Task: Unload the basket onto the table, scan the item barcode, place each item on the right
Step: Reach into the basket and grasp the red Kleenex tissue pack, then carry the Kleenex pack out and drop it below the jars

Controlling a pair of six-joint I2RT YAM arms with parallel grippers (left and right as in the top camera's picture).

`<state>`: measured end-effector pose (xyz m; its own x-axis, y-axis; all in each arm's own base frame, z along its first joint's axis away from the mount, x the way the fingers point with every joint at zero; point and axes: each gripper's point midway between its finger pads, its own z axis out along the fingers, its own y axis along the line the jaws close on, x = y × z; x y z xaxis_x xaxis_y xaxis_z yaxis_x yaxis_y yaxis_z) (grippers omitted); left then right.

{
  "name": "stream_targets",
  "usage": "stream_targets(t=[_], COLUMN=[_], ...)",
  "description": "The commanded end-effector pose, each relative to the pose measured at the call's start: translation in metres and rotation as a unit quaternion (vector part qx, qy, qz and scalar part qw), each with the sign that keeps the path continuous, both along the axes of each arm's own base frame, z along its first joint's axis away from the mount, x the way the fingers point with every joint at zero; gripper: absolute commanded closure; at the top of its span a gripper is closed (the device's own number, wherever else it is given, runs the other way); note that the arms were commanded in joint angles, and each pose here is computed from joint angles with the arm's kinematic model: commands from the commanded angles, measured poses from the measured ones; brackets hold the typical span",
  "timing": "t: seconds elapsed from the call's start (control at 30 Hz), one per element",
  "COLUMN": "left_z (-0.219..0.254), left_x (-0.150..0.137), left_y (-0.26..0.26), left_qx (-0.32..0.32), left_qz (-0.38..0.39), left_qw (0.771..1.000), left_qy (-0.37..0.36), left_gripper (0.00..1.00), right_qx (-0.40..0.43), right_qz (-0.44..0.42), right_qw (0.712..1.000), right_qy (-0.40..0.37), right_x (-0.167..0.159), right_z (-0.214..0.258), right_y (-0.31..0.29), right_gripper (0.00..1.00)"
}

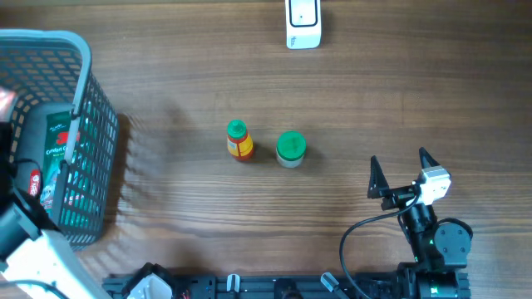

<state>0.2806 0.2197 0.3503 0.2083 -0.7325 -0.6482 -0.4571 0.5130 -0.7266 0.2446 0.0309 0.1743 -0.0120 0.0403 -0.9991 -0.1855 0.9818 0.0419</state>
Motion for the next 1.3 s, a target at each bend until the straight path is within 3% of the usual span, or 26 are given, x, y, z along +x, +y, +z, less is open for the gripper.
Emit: stream_targets(t=[0.0, 0.07, 0.2, 0.3, 0.4, 0.53, 0.63, 0.73, 0.87, 0.97, 1.17, 1.27], left_z=[0.043, 0.045, 0.012, -0.043, -0.094, -0.136, -0.178, -0.224, -0.285, -0.321, -0.323, -0.308], left_x=[0.012, 0.012, 0.008, -0.011, -0.052, -0.073, -0.076, -0.052, -0.029, -0.032, -0.054, -0.062], left_y=[-0.099, -0.151, -0.247, -0.302, -0.352, -0.386, -0.4, -0.394, -0.41, -0.416, -0.436, -0.445], left_qx=[0.009, -0.002, -0.016, -0.018, 0.024, 0.084, 0.112, 0.15, 0.138, 0.112, 0.103, 0.107], left_qz=[-0.223, -0.311, -0.457, -0.516, -0.59, -0.622, -0.616, -0.554, -0.531, -0.515, -0.522, -0.538], left_qw=[0.972, 0.948, 0.889, 0.85, 0.776, 0.722, 0.696, 0.71, 0.7, 0.688, 0.679, 0.679], left_qy=[-0.072, -0.075, -0.012, 0.106, 0.22, 0.29, 0.351, 0.407, 0.456, 0.499, 0.506, 0.488], left_gripper=[0.96, 0.96, 0.96, 0.96, 0.96, 0.96, 0.96, 0.96, 0.96, 0.96, 0.92, 0.96], right_qx=[0.007, 0.007, 0.007, 0.007, 0.007, 0.007, 0.007, 0.007, 0.007, 0.007, 0.007, 0.007], right_qz=[-0.001, -0.001, -0.001, -0.001, -0.001, -0.001, -0.001, -0.001, -0.001, -0.001, -0.001, -0.001], right_qw=[1.0, 1.0, 1.0, 1.0, 1.0, 1.0, 1.0, 1.0, 1.0, 1.0, 1.0, 1.0], right_qy=[-0.003, -0.003, -0.003, -0.003, -0.003, -0.003, -0.003, -0.003, -0.003, -0.003, -0.003, -0.003], right_x=[0.0, 0.0, 0.0, 0.0, 0.0, 0.0, 0.0, 0.0, 0.0, 0.0, 0.0, 0.0], right_z=[0.002, 0.002, 0.002, 0.002, 0.002, 0.002, 0.002, 0.002, 0.002, 0.002, 0.002, 0.002], right_y=[0.0, 0.0, 0.0, 0.0, 0.0, 0.0, 0.0, 0.0, 0.0, 0.0, 0.0, 0.0], right_gripper=[0.0, 0.0, 0.0, 0.0, 0.0, 0.0, 0.0, 0.0, 0.0, 0.0, 0.0, 0.0])
